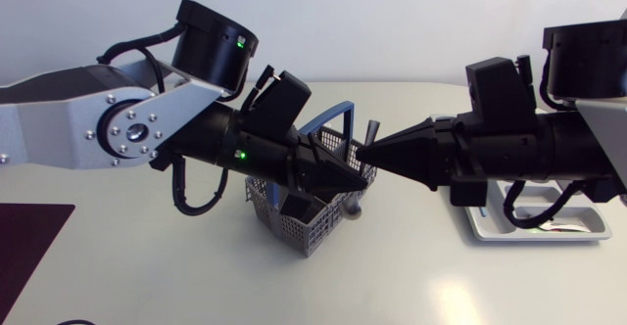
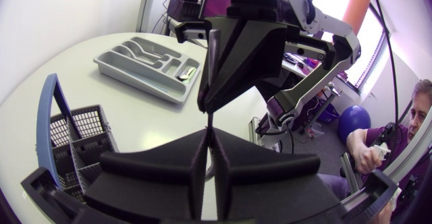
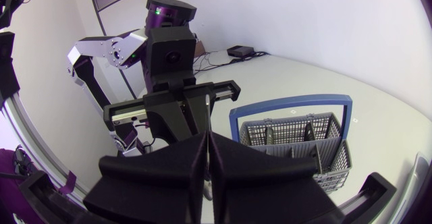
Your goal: Sort the cutlery from the basket into the organizer compartments.
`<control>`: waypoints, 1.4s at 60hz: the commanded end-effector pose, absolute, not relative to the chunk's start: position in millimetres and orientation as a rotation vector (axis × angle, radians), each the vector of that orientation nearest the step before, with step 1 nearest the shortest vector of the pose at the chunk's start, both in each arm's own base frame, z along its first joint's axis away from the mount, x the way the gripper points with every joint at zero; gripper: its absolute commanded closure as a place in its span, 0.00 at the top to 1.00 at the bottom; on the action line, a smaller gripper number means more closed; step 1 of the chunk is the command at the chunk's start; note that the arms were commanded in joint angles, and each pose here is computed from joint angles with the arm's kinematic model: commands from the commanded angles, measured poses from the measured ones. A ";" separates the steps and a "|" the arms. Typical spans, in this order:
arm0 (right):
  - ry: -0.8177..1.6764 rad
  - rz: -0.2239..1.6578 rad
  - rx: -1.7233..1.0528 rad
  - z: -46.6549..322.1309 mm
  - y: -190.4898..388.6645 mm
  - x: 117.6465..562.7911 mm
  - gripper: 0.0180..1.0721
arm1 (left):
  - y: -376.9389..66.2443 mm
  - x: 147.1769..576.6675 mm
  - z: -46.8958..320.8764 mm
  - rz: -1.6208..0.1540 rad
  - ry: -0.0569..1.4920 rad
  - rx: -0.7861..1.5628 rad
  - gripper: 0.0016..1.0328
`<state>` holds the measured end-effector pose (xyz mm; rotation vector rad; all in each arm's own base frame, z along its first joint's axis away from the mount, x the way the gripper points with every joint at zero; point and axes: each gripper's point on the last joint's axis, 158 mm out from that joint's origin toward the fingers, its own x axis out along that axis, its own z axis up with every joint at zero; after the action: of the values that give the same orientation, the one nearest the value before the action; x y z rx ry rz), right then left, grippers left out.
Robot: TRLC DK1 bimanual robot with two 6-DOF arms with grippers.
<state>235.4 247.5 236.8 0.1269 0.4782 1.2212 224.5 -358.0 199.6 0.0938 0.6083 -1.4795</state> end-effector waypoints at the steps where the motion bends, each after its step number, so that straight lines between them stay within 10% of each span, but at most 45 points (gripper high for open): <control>1: 0.503 1.208 0.154 229.3 244.4 234.5 0.06 | -363.8 225.9 202.2 -1.481 0.620 0.090 0.03; 31: 0.462 1.157 0.137 238.0 230.2 234.7 0.52 | -348.5 247.5 208.4 -1.252 0.554 0.294 0.03; 84: 0.560 1.035 -0.152 211.6 201.9 234.8 0.57 | -316.8 250.7 157.4 -0.741 -0.058 1.332 0.03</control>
<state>237.2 196.3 208.3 -0.1033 0.5700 1.0149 254.9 -318.8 158.2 1.2608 -0.0055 -0.7484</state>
